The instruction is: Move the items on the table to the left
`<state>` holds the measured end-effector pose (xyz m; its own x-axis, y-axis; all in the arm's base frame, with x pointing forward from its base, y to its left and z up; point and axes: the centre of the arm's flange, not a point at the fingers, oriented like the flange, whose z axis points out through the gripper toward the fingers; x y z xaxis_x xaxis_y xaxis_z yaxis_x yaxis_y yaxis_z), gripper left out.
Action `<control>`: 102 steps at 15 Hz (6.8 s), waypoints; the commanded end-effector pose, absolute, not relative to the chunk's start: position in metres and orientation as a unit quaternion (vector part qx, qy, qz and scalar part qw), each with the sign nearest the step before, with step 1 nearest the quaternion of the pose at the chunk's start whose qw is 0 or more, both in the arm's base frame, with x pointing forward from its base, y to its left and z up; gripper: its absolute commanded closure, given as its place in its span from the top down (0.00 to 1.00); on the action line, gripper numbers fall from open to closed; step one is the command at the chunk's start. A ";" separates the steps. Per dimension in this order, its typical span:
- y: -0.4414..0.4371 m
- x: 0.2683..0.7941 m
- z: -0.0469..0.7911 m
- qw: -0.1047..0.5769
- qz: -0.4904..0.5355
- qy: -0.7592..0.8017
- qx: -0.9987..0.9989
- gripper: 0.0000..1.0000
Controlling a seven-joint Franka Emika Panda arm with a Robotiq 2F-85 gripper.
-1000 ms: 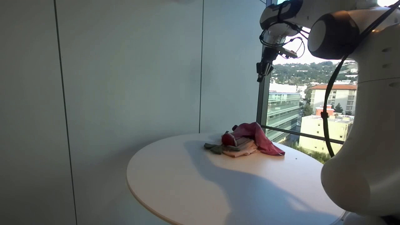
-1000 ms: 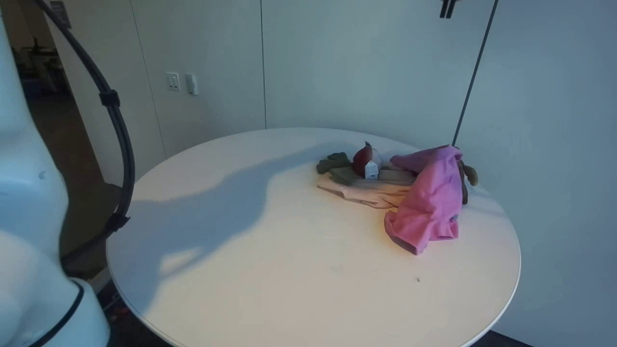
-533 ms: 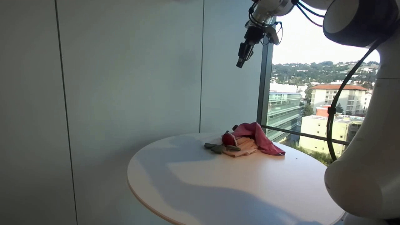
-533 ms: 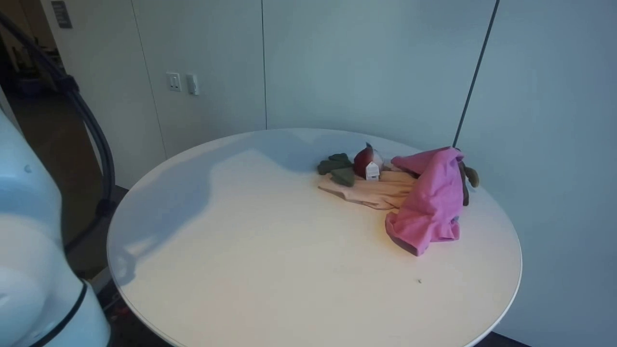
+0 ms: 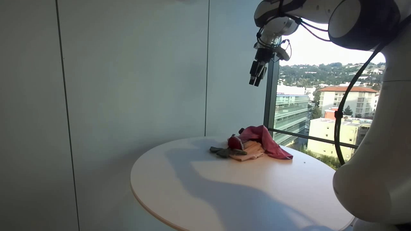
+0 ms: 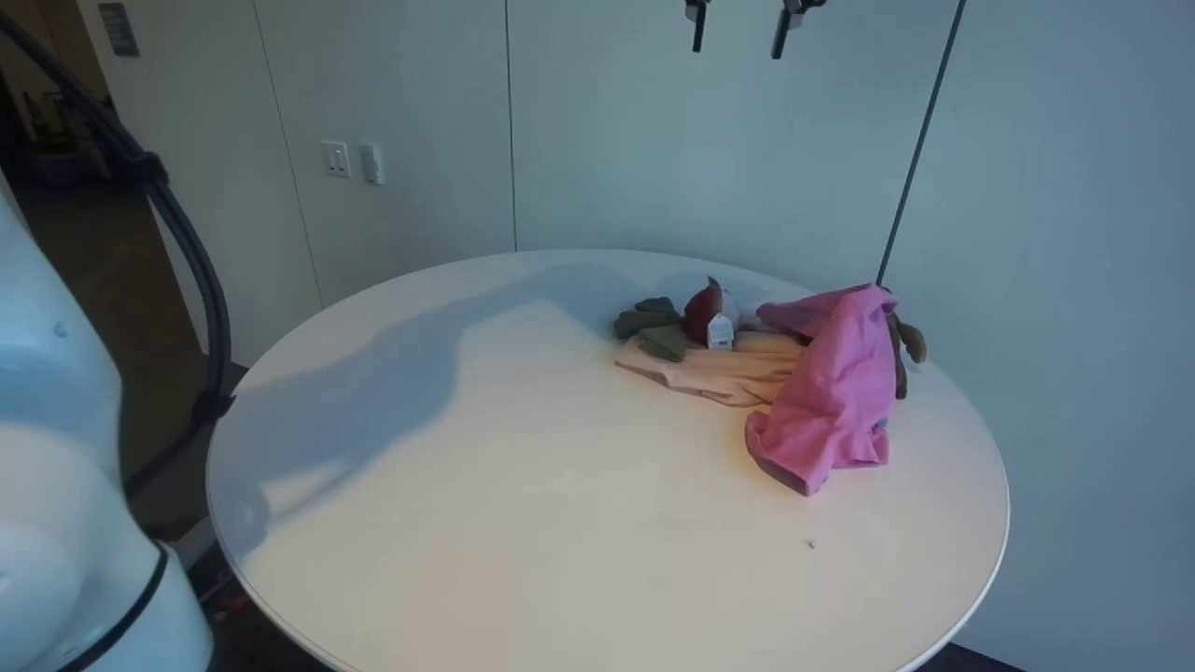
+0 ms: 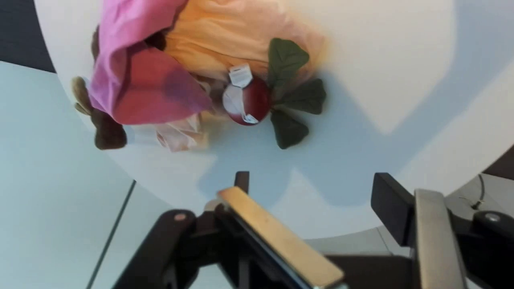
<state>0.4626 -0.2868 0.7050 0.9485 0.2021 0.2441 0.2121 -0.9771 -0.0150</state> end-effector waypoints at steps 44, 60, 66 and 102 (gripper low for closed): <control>-0.306 0.460 0.689 -0.038 -0.166 -0.079 -0.982 0.04; -0.119 0.596 0.592 0.046 0.060 -0.285 -0.956 0.03; -0.071 0.581 0.576 0.068 0.090 -0.414 -0.903 0.03; -0.308 0.642 0.510 -0.002 -0.150 -0.019 -0.988 1.00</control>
<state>0.5992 -0.3123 0.5492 0.9609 0.1532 0.2306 0.1551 -0.9878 0.0101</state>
